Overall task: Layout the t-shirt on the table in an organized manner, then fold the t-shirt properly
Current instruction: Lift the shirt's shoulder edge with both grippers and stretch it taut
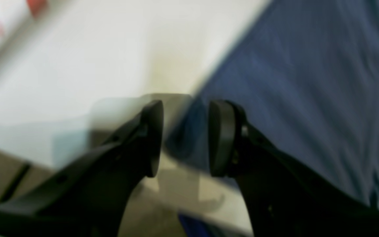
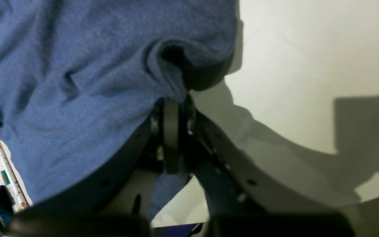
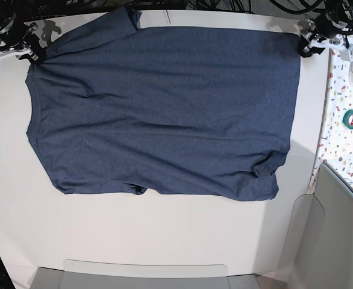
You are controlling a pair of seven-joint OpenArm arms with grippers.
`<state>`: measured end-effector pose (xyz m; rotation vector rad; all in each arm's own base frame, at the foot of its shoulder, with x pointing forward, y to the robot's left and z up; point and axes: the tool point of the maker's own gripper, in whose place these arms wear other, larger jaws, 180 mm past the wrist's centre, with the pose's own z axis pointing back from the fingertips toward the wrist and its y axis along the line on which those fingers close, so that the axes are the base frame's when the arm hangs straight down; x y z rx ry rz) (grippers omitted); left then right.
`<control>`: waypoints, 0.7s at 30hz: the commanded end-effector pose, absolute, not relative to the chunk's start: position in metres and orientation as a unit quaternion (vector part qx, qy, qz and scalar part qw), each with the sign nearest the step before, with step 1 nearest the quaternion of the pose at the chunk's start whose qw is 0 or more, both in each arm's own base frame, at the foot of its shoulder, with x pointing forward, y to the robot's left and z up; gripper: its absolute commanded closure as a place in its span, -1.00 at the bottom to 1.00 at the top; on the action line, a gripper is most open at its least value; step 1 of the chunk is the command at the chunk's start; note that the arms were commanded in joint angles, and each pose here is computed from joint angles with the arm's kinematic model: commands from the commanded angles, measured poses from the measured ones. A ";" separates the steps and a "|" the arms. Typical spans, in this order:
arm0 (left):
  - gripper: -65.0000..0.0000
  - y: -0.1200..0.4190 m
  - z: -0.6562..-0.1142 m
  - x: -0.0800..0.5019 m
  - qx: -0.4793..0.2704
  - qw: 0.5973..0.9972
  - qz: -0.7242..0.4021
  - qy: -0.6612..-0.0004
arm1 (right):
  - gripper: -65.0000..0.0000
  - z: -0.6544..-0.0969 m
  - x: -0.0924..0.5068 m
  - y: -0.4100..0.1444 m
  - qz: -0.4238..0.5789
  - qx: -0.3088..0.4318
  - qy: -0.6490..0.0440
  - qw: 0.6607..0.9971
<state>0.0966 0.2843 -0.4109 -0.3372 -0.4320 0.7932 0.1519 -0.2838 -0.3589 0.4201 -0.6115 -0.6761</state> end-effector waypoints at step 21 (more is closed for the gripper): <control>1.00 0.249 -0.419 0.095 -0.199 0.899 0.354 -0.166 | 1.00 -0.364 0.152 -0.262 -0.301 0.223 -0.276 0.885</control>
